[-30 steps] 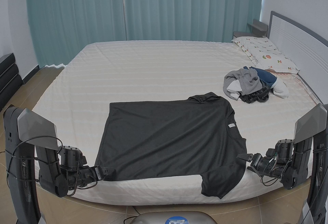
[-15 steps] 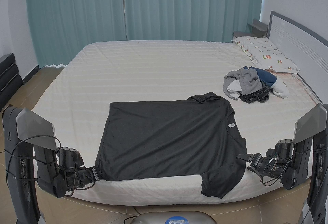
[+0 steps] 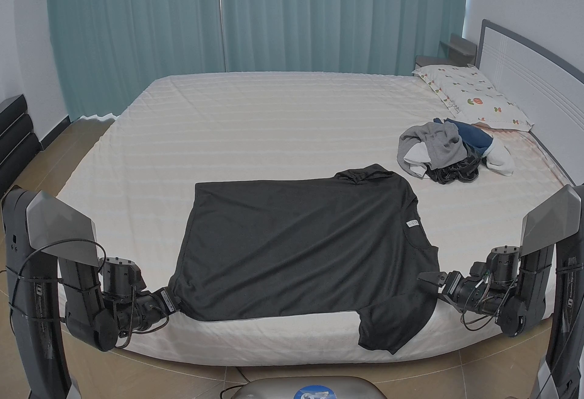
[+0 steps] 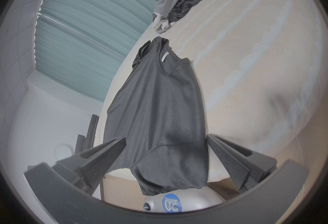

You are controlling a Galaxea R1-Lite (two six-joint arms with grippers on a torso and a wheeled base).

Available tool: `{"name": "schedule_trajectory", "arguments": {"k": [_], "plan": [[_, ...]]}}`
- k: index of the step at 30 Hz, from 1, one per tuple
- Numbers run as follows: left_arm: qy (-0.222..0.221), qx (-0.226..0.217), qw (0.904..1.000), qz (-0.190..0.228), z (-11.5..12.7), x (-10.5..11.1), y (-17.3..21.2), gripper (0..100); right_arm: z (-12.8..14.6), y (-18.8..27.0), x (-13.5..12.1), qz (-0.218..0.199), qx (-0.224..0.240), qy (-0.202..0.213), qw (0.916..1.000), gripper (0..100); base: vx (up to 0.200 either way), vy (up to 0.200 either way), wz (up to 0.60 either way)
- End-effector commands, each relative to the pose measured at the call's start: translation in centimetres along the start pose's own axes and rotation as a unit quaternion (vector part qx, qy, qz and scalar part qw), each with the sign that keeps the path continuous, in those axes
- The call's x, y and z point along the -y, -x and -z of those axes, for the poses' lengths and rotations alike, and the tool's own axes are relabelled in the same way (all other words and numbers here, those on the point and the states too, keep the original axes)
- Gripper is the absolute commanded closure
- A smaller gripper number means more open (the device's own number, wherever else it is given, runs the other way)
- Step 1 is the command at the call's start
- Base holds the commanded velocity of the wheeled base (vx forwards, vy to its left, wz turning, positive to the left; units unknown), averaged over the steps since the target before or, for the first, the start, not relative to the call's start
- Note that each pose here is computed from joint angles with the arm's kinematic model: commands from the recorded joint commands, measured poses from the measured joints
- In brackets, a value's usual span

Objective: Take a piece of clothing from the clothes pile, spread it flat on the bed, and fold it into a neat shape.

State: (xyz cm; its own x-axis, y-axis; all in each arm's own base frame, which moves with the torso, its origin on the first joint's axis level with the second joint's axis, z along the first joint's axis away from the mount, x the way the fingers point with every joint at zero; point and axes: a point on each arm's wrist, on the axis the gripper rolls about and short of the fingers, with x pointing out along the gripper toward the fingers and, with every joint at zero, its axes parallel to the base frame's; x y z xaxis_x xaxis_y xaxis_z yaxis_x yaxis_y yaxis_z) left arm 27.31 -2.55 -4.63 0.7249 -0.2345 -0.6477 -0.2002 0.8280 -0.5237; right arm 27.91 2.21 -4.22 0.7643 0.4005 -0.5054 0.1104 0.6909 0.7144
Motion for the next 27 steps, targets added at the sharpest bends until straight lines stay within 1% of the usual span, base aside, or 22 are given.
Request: {"name": "schedule_trajectory", "arguments": {"k": [1,9,16,21,25,26,27], "plan": [[0.007,0.003,1.0000,-0.002,-0.1,-0.3,-0.1,100,-0.1,-1.0,-0.1,-0.007,0.007,0.009,0.9999,0,0.000,0.000,0.00],[0.010,0.003,0.9999,0.003,-0.2,-0.4,-0.1,100,-0.7,-1.6,0.3,-0.007,0.019,0.014,0.9997,0,0.000,0.000,0.00],[0.010,0.003,0.9999,0.003,-0.2,-0.4,-0.1,100,-1.3,-1.3,1.1,0.007,0.032,0.021,0.9992,0,0.000,0.000,0.00],[0.010,0.003,0.9999,0.003,-0.2,-0.4,-0.1,100,-1.5,-2.1,1.4,0.005,0.036,0.023,0.9991,0,0.000,0.000,0.00],[0.011,0.003,0.9999,0.002,-0.2,-0.5,-0.1,100,-1.5,-2.6,1.6,0.011,0.027,0.020,0.9994,0,0.000,0.000,0.00],[0.011,0.003,0.9999,0.003,-0.2,-0.4,-0.1,100,-1.5,-2.7,1.6,0.011,0.027,0.020,0.9994,100,0.000,0.000,0.00],[0.011,0.003,0.9999,0.003,-0.2,-0.4,-0.1,100,-1.9,-3.0,1.6,0.010,0.034,0.020,0.9992,100,0.000,0.000,0.00]]}}
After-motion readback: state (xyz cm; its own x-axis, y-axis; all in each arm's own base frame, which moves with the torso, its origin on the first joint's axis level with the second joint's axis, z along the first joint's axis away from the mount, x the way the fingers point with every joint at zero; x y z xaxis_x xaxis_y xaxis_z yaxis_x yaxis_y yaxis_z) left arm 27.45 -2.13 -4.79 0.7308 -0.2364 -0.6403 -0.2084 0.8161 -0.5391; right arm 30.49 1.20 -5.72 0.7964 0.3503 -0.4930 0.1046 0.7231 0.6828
